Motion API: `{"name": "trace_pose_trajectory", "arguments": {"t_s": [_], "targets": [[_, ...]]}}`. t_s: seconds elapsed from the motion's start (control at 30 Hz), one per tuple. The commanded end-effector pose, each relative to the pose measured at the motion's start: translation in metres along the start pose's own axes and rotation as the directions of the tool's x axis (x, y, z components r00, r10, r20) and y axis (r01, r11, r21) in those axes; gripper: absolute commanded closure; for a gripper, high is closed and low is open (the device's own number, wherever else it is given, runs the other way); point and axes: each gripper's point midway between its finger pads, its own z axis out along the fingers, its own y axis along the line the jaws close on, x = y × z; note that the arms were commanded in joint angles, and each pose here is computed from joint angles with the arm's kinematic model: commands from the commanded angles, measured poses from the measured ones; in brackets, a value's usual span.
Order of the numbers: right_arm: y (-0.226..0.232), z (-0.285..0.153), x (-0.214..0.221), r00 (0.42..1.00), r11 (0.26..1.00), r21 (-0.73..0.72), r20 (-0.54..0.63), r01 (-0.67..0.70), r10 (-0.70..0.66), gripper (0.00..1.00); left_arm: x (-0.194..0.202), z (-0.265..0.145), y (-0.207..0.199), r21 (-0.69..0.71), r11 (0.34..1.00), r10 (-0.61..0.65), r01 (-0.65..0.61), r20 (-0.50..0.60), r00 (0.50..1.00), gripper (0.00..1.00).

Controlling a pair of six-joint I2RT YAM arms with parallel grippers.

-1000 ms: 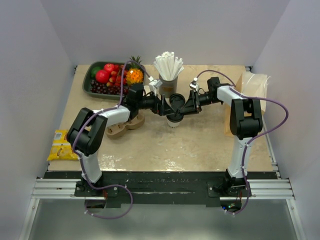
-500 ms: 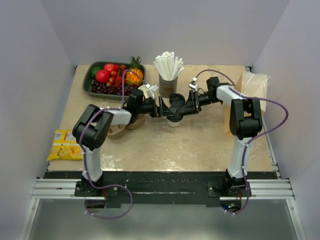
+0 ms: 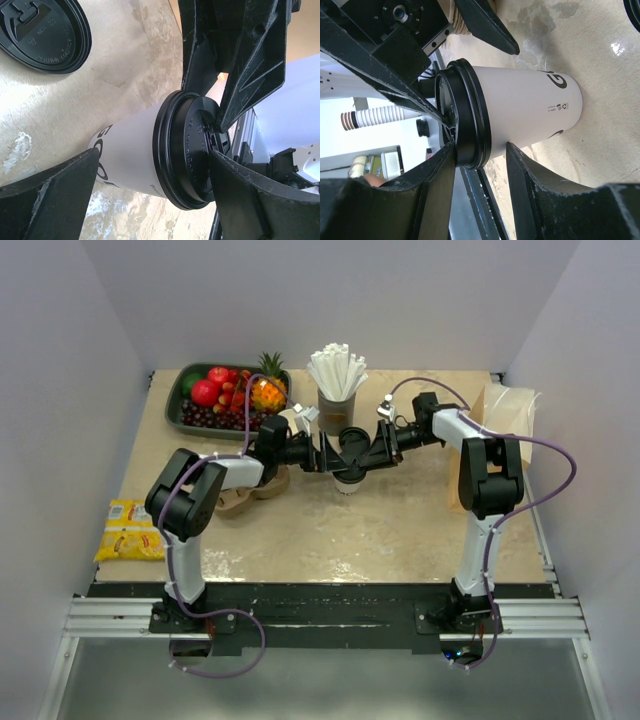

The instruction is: Pack the takeout coffee

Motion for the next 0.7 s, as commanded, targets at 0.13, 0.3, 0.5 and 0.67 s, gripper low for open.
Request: {"name": "trace_pose_trajectory", "arguments": {"t_s": [0.13, 0.3, 0.5, 0.67], "targets": [[-0.025, 0.003, -0.005, 1.0, 0.994, 0.108, 0.009, 0.027, -0.028, 0.52, -0.025, -0.01, -0.02, -0.011, 0.992, 0.128, -0.128, 0.015, 0.992, 0.05], [-0.017, 0.007, 0.005, 0.999, 0.997, 0.059, 0.017, -0.046, 0.045, 0.43, -0.025, -0.009, -0.025, 0.023, 0.99, 0.137, -0.137, 0.0, 0.991, 0.05], [-0.004, 0.009, 0.014, 0.995, 0.995, -0.026, 0.017, -0.096, 0.096, 0.34, -0.025, -0.004, -0.033, 0.087, 0.988, 0.128, -0.126, -0.021, 0.991, 0.06], [0.005, 0.013, 0.021, 0.995, 0.994, -0.05, 0.004, -0.095, 0.095, 0.3, -0.021, -0.003, -0.036, 0.119, 0.985, 0.129, -0.124, -0.042, 0.991, 0.07]]}}
